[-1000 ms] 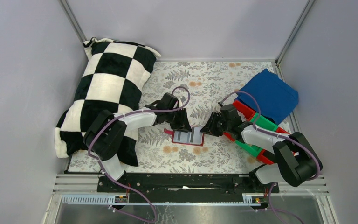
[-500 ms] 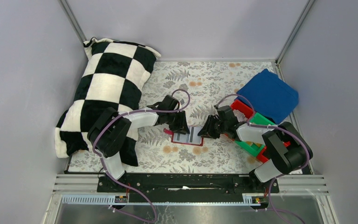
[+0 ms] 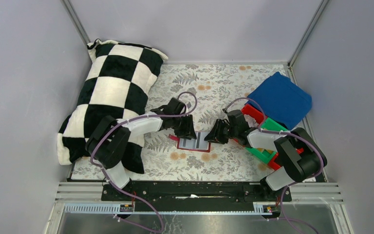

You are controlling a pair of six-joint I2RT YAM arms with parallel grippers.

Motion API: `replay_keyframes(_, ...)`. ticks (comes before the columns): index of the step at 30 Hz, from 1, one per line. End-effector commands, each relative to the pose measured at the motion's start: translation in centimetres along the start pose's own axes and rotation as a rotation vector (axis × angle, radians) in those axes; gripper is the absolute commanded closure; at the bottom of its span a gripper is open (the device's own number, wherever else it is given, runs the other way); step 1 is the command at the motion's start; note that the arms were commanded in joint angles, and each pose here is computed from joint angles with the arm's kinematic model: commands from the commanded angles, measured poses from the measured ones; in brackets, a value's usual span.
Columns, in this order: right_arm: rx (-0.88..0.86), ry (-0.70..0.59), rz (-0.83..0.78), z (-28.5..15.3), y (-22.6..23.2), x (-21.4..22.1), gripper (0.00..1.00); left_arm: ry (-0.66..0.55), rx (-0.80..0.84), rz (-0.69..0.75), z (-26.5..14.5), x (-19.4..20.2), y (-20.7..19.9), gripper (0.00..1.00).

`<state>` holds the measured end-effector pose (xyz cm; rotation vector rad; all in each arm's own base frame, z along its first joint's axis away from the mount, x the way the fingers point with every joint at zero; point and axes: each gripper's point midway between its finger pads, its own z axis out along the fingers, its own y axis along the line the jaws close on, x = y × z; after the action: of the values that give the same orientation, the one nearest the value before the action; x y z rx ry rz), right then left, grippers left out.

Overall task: Take the credit cards out of the card holder
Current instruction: Remove the credit card from the card holder.

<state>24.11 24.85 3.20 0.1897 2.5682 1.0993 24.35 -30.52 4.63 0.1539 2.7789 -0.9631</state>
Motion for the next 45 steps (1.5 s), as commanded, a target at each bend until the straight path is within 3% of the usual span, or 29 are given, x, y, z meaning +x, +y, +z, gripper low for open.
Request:
replay_keyframes(1,-0.119,-0.043,-0.049,-0.9,3.7,-1.6,0.66,-0.142,0.018,0.097,-4.4,-3.4,-3.2,0.6)
replay_keyframes(18,-0.242,0.056,-0.185,2.5,11.5,-0.4,0.65,-0.211,-0.006,-0.042,-8.4,-4.1,2.1,0.59)
replay_keyframes(26,-0.187,0.035,-0.178,2.8,10.4,-0.6,0.65,-0.205,0.008,-0.042,-8.4,-3.8,2.2,0.59)
replay_keyframes(33,0.06,-0.111,-0.116,0.1,4.5,-1.8,0.59,-0.159,-0.008,-0.061,-7.0,-2.7,3.4,0.59)
replay_keyframes(45,0.117,-0.064,-0.075,-0.2,1.3,-0.6,0.56,-0.088,-0.015,-0.142,-3.2,-0.4,6.0,0.62)
